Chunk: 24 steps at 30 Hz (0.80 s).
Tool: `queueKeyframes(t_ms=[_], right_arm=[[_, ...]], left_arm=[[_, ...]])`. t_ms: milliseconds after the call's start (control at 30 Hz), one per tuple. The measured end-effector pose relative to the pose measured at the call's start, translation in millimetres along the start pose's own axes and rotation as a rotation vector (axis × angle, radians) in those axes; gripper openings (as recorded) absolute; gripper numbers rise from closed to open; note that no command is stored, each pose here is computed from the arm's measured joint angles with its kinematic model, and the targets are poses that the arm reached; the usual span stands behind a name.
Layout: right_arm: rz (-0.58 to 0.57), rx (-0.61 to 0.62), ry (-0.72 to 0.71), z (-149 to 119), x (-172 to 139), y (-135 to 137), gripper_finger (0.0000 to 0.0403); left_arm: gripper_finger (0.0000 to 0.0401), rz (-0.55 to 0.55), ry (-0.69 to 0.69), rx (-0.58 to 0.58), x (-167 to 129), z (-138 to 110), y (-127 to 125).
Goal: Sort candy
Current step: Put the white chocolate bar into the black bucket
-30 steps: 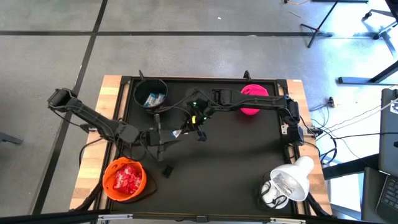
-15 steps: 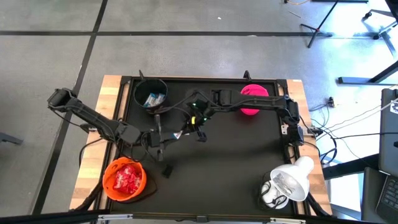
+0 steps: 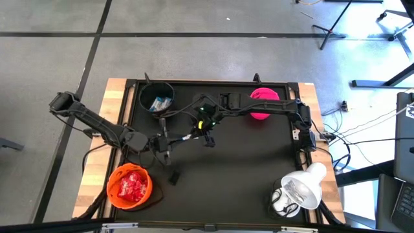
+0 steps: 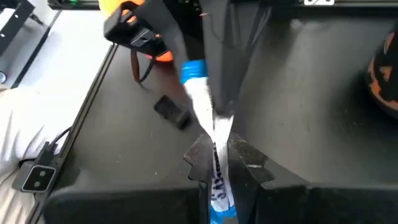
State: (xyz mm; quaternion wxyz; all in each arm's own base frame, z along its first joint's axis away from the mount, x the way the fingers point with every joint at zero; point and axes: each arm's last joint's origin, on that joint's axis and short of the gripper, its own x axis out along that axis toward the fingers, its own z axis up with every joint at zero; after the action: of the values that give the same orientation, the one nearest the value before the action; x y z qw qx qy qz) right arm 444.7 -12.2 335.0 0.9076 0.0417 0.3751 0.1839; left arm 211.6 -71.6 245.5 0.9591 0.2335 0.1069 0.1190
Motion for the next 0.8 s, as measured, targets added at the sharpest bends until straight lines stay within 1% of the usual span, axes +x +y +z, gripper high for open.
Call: queueKeyframes(t_ms=[100, 233, 367, 433, 567, 667, 733, 800], right_arm=[[-0.022, 0.0, 0.022, -1, -5, 6, 0.0047], [-0.127, -0.02, 0.067, -2, -21, 18, 0.0086], [-0.215, -0.028, 0.101, -3, -30, 23, 0.0129], [-0.251, -0.03, 0.103, -3, -37, 28, 0.0148], [-0.333, -0.018, 0.147, -6, -44, 32, 0.0174], [-0.367, -0.005, 0.202, -12, -43, 30, 0.0181], [-0.382, -0.004, 0.208, -12, -43, 30, 0.0181], [-0.383, -0.003, 0.213, -13, -44, 30, 0.0182]], left_arm=[[0.0031, 0.033, 0.048, 0.028, 0, -4, 0], [0.0019, 0.084, 0.121, 0.058, 0, -11, 6], [0.0017, 0.118, 0.177, 0.052, -1, -17, 14], [0.0019, 0.169, 0.215, 0.053, -4, -20, 21], [0.002, 0.335, 0.291, 0.028, -19, -22, 44], [0.002, 0.407, 0.361, -0.006, -34, -23, 65], [0.002, 0.454, 0.424, -0.054, -45, -26, 80], [0.002, 0.474, 0.485, -0.136, -56, -28, 94]])
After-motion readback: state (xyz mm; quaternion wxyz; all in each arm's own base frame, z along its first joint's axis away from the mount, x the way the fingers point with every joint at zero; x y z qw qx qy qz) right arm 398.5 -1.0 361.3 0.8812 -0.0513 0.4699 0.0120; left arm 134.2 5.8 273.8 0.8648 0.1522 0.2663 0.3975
